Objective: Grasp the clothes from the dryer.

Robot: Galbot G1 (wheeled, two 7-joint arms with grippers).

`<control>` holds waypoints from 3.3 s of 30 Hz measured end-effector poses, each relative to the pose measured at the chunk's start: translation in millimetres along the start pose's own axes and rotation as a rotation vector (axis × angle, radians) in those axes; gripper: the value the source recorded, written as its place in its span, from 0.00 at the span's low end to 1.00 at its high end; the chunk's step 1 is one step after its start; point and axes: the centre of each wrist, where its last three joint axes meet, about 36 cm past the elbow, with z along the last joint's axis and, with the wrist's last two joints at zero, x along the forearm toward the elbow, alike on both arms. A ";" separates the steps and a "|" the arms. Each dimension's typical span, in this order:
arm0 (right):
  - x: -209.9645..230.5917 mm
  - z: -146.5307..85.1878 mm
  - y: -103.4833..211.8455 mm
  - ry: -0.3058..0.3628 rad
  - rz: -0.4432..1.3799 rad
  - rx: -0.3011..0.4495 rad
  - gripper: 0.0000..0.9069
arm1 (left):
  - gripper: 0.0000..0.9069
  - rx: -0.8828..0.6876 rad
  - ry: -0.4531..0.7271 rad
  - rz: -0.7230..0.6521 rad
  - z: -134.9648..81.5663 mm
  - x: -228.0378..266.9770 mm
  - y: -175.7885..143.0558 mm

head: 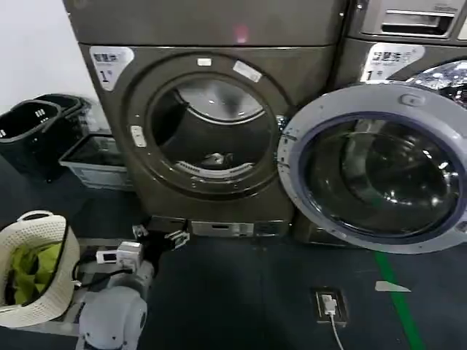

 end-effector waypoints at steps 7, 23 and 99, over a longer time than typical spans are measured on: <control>-2.0 0.5 -7.1 -0.006 0.039 -0.029 1.00 | 1.00 0.001 0.002 -0.001 0.5 0.6 -1.3; 0.8 8.7 -13.9 0.007 0.061 -0.042 1.00 | 1.00 0.005 0.011 -0.004 3.1 0.5 -2.5; -0.5 16.3 -9.4 0.016 0.054 -0.047 1.00 | 1.00 0.007 0.032 -0.020 9.0 1.1 -5.4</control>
